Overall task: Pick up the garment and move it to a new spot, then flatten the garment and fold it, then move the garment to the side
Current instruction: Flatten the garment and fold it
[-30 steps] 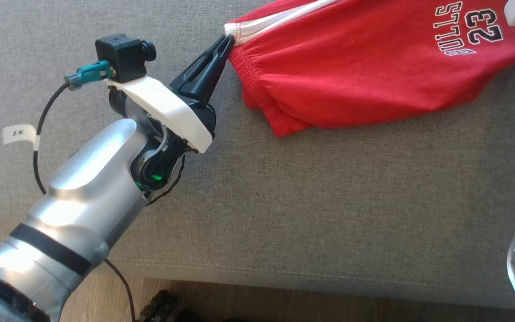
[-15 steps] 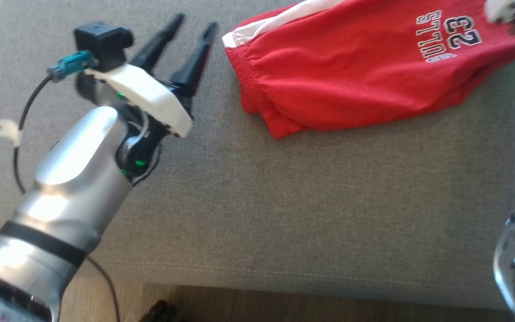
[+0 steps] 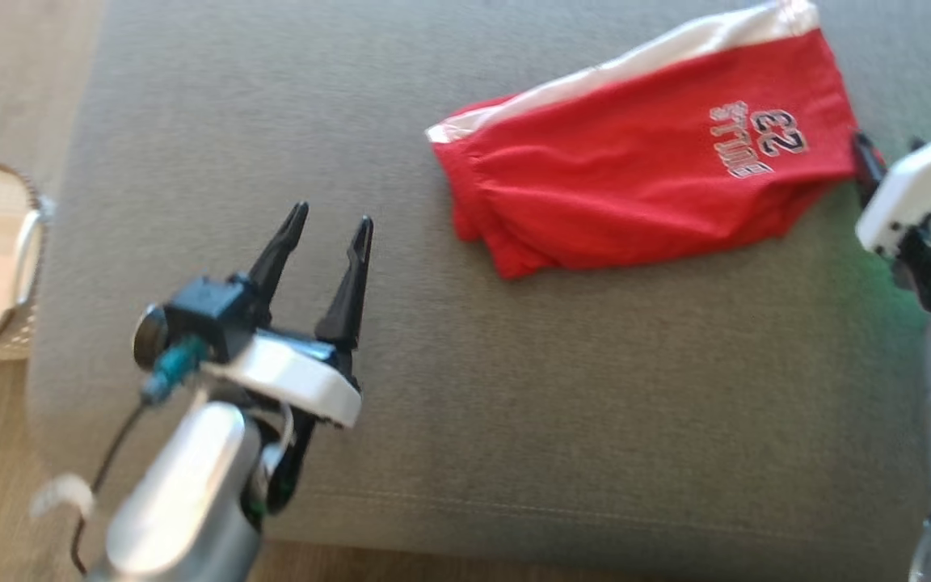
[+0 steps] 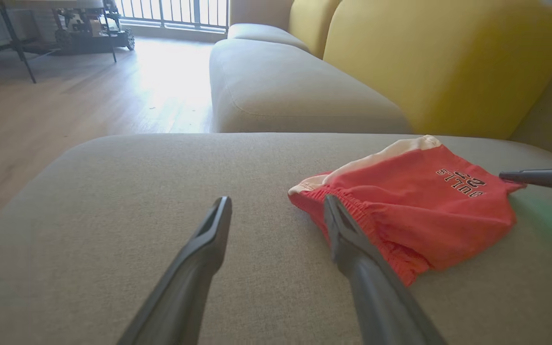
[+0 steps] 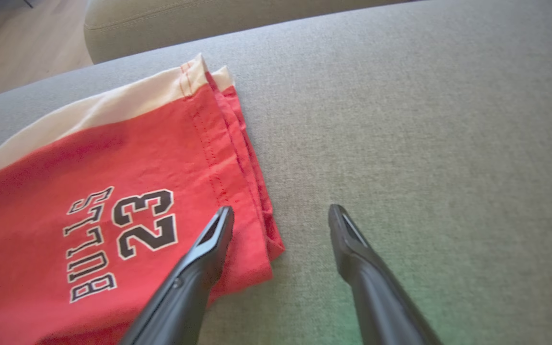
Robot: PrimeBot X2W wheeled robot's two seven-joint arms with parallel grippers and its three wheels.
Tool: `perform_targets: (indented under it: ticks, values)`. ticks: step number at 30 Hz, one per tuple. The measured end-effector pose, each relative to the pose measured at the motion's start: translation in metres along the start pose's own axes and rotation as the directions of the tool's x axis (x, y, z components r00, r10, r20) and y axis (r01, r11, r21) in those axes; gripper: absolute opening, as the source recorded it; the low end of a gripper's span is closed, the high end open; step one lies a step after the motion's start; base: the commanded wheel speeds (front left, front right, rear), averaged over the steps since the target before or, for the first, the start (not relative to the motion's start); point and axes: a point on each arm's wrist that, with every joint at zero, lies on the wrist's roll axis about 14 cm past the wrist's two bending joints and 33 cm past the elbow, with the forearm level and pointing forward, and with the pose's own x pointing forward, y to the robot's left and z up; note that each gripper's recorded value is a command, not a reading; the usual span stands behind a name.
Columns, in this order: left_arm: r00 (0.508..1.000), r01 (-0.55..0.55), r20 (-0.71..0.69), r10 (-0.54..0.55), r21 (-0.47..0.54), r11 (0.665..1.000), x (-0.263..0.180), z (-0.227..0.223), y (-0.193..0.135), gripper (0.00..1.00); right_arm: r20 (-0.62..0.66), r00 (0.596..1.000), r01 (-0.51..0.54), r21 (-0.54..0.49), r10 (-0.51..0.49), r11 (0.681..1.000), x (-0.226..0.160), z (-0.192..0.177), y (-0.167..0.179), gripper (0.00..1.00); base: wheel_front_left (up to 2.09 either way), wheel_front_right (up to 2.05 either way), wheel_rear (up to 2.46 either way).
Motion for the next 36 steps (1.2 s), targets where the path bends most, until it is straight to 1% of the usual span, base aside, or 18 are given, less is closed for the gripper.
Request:
perform_targets:
  ticks: [3, 7, 12, 13, 15, 16, 17, 18, 23, 28, 30, 33, 36]
  values:
    - [0.997, -0.049, 0.055, 0.049, 0.009, 0.999, -0.018, 0.016, 0.003, 1.0, -0.038, 0.999, 0.012, -0.014, -0.013, 1.0, 0.003, -0.007, 0.0, 1.0, 0.0, 0.0, 0.0]
    - [0.989, -0.111, 0.101, 0.108, 0.019, 0.994, -0.038, 0.028, 0.011, 1.0, -0.079, 0.997, 0.0, -0.023, -0.002, 1.0, 0.013, -0.016, 0.012, 1.0, 0.0, 0.0, 0.0]
    - [0.976, -0.174, 0.137, 0.172, 0.001, 0.985, -0.051, 0.037, 0.015, 1.0, -0.094, 0.996, 0.007, -0.028, -0.009, 1.0, 0.027, -0.01, 0.018, 1.0, 0.0, 0.0, 0.0]
    - [0.975, -0.176, 0.136, 0.174, 0.002, 0.984, -0.053, 0.036, 0.015, 1.0, -0.102, 0.995, 0.011, -0.03, -0.014, 0.999, 0.029, -0.011, 0.017, 0.98, 0.0, 0.0, 0.0]
    - [0.977, -0.176, 0.126, 0.174, 0.01, 0.984, -0.055, 0.032, 0.014, 1.0, -0.113, 0.993, 0.017, -0.033, -0.02, 0.999, 0.032, -0.012, 0.016, 0.63, 0.0, 0.0, 0.0]
    - [0.977, -0.175, 0.125, 0.172, 0.014, 0.985, -0.056, 0.032, 0.013, 1.0, -0.116, 0.993, 0.019, -0.034, -0.023, 0.999, 0.032, -0.012, 0.016, 0.48, 0.0, 0.0, 0.0]
    - [0.978, -0.173, 0.124, 0.17, 0.017, 0.985, -0.057, 0.031, 0.013, 1.0, -0.124, 0.992, 0.02, -0.035, -0.024, 0.999, 0.033, -0.014, 0.016, 0.2, 0.0, 0.0, 0.0]
    - [0.977, -0.175, 0.124, 0.171, 0.02, 0.984, -0.057, 0.031, 0.013, 1.0, -0.132, 0.991, 0.019, -0.03, -0.023, 0.999, 0.032, -0.015, 0.017, 0.0, 0.0, 0.0, 0.0]
    - [0.976, -0.174, 0.139, 0.167, 0.037, 0.984, -0.056, 0.035, 0.014, 1.0, -0.15, 0.988, 0.021, -0.032, -0.026, 0.999, 0.026, -0.018, 0.016, 0.0, 0.0, 0.0, 0.0]
    - [0.978, -0.17, 0.132, 0.164, 0.035, 0.985, -0.055, 0.031, 0.012, 1.0, -0.115, 0.992, 0.041, -0.052, -0.047, 0.998, 0.018, -0.009, 0.004, 0.0, 0.0, 0.0, 0.0]
    - [0.979, -0.165, 0.124, 0.161, 0.027, 0.986, -0.056, 0.027, 0.01, 1.0, -0.093, 0.993, 0.062, -0.091, -0.07, 0.994, 0.01, -0.003, -0.009, 0.0, 0.0, 0.0, 0.0]
    - [0.986, -0.129, 0.111, 0.126, 0.016, 0.992, -0.054, 0.022, 0.0, 1.0, -0.057, 0.99, 0.121, -0.157, -0.131, 0.98, -0.006, 0.01, -0.041, 0.0, 0.0, 0.0, 0.0]
    - [0.99, -0.083, 0.117, 0.081, 0.016, 0.996, -0.051, 0.023, -0.012, 1.0, 0.008, 0.981, 0.192, -0.186, -0.194, 0.964, -0.024, 0.037, -0.074, 0.0, 0.0, 0.0, 0.0]
